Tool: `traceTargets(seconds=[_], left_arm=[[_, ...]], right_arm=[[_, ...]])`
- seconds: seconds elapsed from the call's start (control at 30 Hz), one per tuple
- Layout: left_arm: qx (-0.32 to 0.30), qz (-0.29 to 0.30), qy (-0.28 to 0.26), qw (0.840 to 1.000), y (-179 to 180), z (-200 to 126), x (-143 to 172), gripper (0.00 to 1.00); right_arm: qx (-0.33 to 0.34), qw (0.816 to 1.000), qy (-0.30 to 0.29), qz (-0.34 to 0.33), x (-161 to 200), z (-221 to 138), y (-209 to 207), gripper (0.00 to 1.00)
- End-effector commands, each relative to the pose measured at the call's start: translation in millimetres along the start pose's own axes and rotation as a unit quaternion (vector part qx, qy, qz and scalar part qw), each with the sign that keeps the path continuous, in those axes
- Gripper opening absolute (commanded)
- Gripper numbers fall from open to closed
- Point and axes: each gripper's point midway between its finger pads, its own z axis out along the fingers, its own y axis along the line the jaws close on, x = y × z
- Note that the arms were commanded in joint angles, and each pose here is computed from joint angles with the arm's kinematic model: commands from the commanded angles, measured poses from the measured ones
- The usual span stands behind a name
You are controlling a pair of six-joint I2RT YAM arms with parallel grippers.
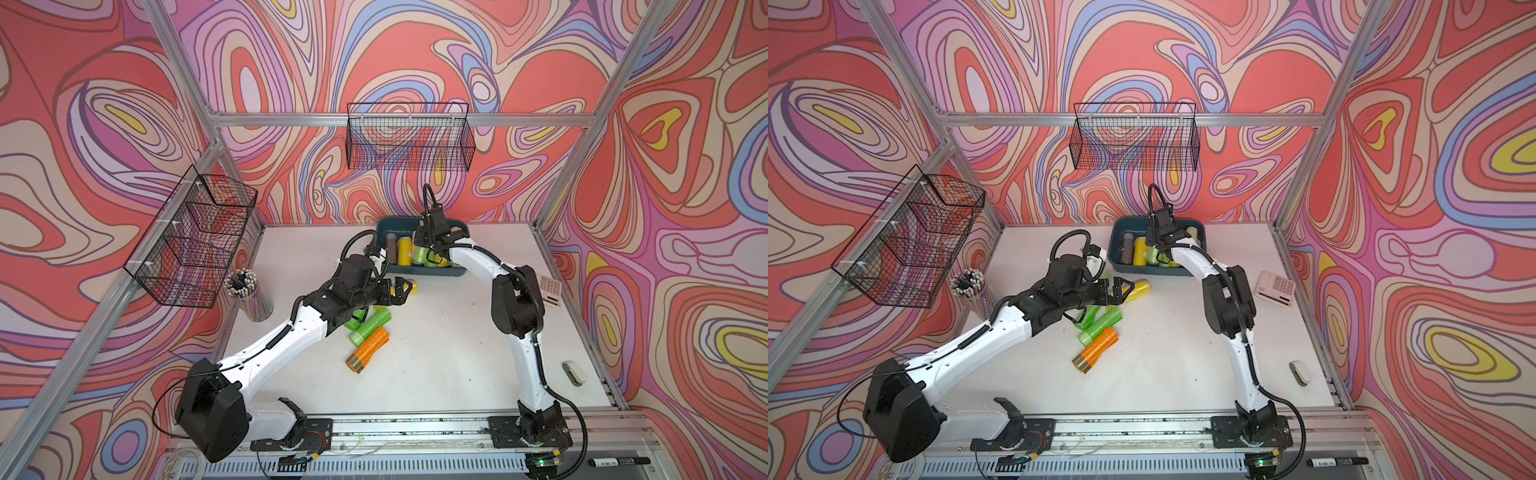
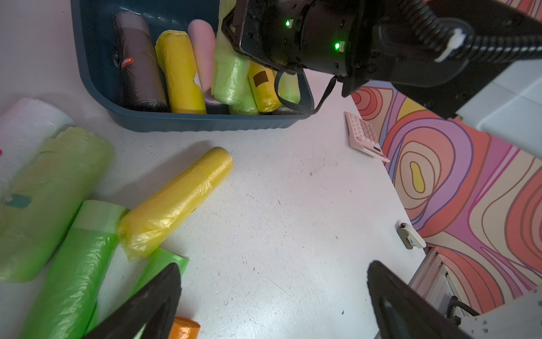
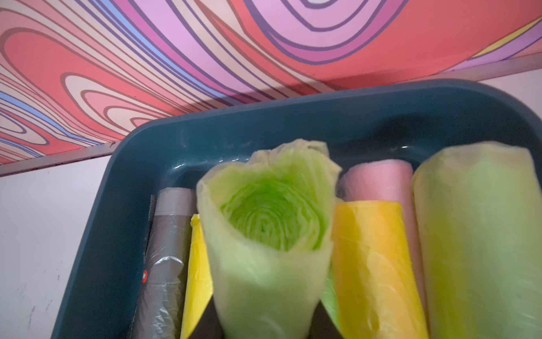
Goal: Put the roll of trash bags into the storage box
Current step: Place the roll of trash bags in the storage box.
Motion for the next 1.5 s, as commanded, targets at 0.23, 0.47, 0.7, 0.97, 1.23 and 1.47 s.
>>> traceTargets(seconds=[0.23, 0.47, 0.7, 0.97, 1.23, 1.47], left_arm=[[-0.007, 0.002, 0.004, 1.0, 0.0, 1.4, -4.8, 1.0], [-0.011, 0.001, 0.007, 1.0, 0.9, 2.3, -4.6, 1.0], [-0.013, 0.0, 0.006, 1.0, 1.7, 2.5, -4.9, 1.0], [-0.011, 0.001, 0.007, 1.0, 0.9, 3.2, -5.3, 1.0], [-0.03, 0.012, -0.011, 0.999, 7.1, -10.2, -7.9, 1.0], [-0.047, 0.017, -0.024, 0.998, 15.3, -20.4, -5.4, 1.0]], right_arm=[[0.04, 0.999, -0.016, -0.013, -8.4, 21.9, -16.7, 0.19], [0.051, 0.999, -0.013, -0.011, -9.1, 34.9, -26.5, 0.21], [0.055, 0.998, -0.006, -0.008, -7.9, 37.1, -37.8, 0.4], [0.045, 0.999, -0.015, -0.007, -19.7, 20.8, -34.5, 0.77], [0.021, 0.998, -0.051, -0.016, -59.9, -28.3, -23.8, 0.88], [-0.009, 0.998, -0.068, 0.015, -69.1, -84.9, -23.3, 0.89]])
